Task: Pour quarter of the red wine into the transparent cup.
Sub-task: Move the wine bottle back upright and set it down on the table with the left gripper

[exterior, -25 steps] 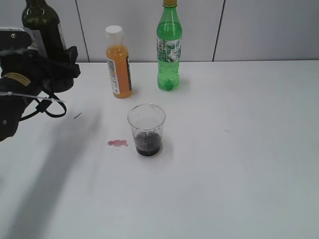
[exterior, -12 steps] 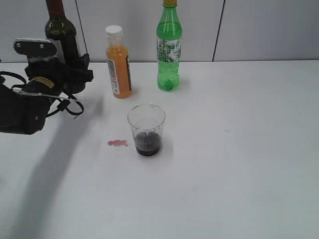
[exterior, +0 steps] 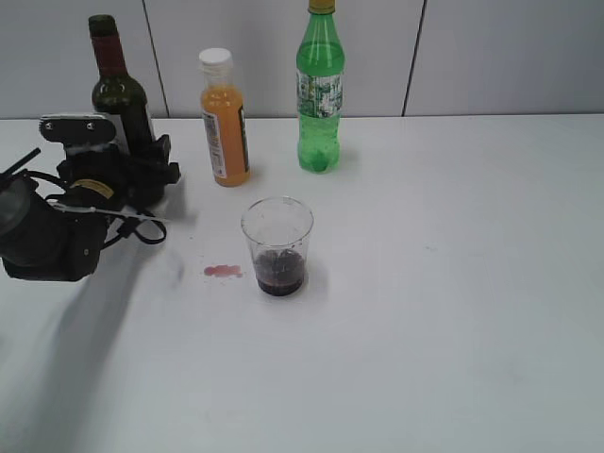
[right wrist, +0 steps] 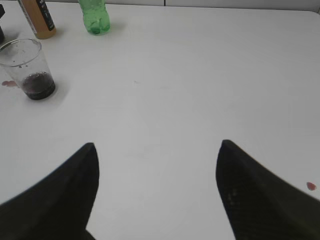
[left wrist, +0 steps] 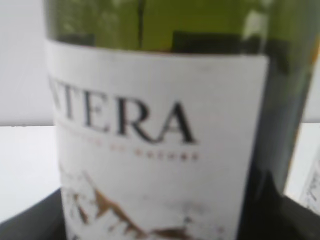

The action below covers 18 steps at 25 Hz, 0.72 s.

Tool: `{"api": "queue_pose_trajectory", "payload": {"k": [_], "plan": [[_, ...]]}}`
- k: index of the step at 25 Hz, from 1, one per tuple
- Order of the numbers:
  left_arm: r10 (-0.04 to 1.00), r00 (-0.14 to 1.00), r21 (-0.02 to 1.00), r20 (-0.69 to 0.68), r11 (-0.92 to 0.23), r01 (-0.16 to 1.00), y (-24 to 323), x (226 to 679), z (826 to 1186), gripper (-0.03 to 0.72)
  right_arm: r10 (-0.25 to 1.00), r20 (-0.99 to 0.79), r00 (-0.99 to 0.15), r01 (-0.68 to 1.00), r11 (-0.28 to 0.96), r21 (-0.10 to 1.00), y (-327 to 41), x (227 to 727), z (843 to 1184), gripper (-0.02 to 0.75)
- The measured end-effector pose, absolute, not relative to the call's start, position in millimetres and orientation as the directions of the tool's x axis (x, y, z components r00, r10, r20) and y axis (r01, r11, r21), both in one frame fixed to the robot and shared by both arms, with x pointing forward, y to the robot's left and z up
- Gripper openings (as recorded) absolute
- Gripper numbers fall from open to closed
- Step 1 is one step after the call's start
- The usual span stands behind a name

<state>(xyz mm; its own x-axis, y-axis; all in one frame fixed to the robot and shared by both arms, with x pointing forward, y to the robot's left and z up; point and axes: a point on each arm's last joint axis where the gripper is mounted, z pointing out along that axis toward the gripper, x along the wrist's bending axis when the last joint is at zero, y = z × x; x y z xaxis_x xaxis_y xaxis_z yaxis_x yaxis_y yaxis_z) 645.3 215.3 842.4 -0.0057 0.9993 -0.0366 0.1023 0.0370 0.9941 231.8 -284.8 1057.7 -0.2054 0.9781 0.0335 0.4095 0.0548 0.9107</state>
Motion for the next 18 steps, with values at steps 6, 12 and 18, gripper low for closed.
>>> {"api": "queue_pose_trajectory", "payload": {"k": [6,12,18], "plan": [[0.997,-0.061,0.994,-0.05,0.056,0.091,225,647,840,0.554,0.978,0.033,-0.205,0.409,0.055,0.911,-285,232,1058,0.585],[0.997,-0.068,0.997,-0.038,0.042,0.068,233,648,836,0.554,0.978,0.033,-0.205,0.409,0.055,0.911,-285,232,1058,0.585],[0.998,-0.048,0.997,-0.03,0.033,0.068,232,648,835,0.554,0.978,0.033,-0.205,0.409,0.055,0.911,-285,232,1058,0.585]]}}
